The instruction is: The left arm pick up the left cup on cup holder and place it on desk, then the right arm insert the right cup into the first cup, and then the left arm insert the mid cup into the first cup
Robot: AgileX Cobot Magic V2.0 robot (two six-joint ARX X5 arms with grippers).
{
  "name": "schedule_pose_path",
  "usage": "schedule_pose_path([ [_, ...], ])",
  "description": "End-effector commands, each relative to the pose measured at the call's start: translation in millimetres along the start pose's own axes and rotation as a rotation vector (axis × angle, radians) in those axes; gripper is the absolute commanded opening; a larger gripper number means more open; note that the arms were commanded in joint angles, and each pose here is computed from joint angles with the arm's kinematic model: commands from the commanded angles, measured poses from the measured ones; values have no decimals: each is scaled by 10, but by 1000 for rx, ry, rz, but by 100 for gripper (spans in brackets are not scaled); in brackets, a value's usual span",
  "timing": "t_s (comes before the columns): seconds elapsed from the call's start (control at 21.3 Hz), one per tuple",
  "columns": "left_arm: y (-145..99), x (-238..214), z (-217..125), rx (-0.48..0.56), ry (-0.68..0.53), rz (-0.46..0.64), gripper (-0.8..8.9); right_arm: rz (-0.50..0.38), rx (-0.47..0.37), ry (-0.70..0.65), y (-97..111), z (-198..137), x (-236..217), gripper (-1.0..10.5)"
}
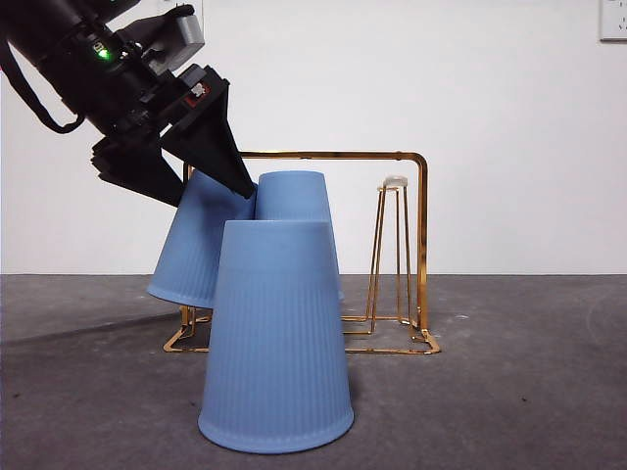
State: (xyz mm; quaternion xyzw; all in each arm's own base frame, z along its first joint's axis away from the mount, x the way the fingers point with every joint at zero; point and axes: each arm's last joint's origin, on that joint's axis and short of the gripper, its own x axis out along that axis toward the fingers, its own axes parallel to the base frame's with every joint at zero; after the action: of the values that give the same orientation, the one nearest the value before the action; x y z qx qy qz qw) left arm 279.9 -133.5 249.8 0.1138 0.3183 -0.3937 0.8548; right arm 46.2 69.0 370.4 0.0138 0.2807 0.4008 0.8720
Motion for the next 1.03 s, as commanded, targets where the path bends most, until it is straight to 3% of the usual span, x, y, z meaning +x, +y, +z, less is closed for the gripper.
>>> schedule_pose_path([
  [0.05, 5, 63, 31, 13, -7, -8, 488, 10, 4, -17, 19, 38, -24, 451],
  [0.38, 14, 88, 24, 11, -4, -7, 276, 11, 11, -17, 19, 38, -24, 451],
  [0.7, -17, -81, 108, 22, -56, 13, 278, 11, 12, -16, 19, 38, -24, 451],
  [1.03, -254, -868, 324, 47, -279, 67, 278, 10, 12, -14, 18, 36, -24, 451],
])
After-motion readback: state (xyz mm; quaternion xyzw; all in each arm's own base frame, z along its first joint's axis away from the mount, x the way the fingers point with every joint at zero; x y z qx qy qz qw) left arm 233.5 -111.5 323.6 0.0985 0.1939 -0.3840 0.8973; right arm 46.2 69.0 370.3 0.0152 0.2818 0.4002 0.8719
